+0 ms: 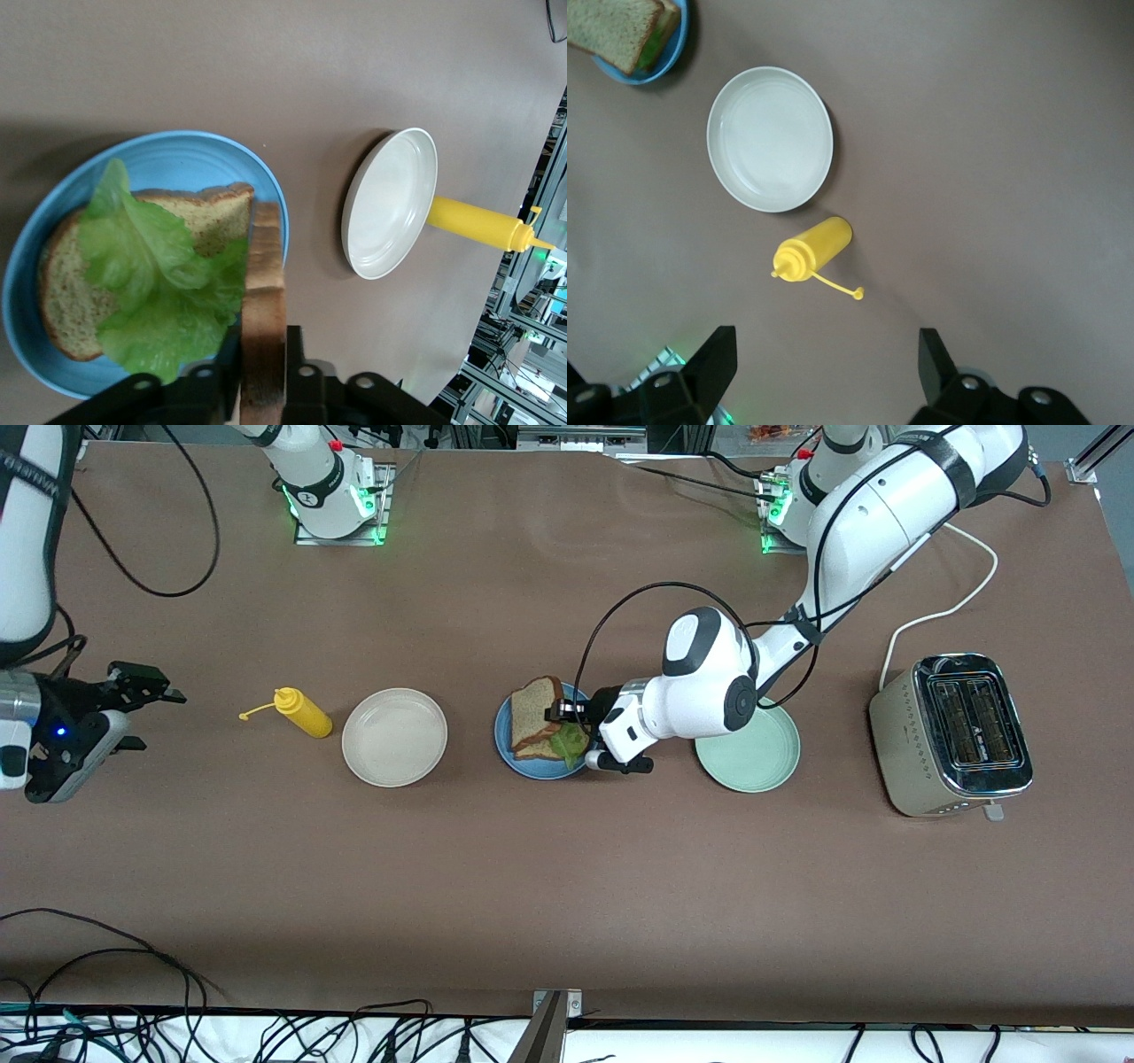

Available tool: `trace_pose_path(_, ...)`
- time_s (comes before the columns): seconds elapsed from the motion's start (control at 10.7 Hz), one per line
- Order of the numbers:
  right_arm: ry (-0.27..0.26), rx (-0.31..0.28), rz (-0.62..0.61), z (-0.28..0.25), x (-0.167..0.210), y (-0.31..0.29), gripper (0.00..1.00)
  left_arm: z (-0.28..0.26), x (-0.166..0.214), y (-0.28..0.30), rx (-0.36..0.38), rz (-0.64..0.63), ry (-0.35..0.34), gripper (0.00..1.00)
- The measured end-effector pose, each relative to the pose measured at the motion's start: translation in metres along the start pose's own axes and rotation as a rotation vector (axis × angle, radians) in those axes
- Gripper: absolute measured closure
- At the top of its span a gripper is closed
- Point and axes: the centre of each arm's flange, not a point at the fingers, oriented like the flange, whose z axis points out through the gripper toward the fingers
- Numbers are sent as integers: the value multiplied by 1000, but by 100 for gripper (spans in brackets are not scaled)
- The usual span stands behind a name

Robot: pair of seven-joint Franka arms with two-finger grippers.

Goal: Make sandwich in blue plate with both arms

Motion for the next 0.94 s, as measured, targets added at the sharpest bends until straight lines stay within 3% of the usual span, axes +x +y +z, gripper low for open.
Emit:
trace_pose_path(0.28, -43, -126, 259, 6, 0, -52, 7, -6, 8, -6, 50, 50, 29, 33)
trace_pose_path(0.47, -8, -132, 471, 7, -12, -70, 6, -13, 12, -4, 95, 52, 61, 6)
trace_pose_path(0.56, 11, -134, 568, 8, -22, -74, 6, -21, 16, -1, 112, 46, 84, 0)
trace_pose_path(0.66, 22, -136, 653, 12, -32, -80, 7, -31, 18, 4, 126, 45, 99, 0)
trace_pose_path(0.84, 64, -164, 709, 16, -44, -93, 7, -60, 17, 12, 181, 51, 97, 4)
trace_pose_path(0.94, 93, -196, 709, 16, -51, -98, 7, -80, 14, 12, 238, 48, 77, 19)
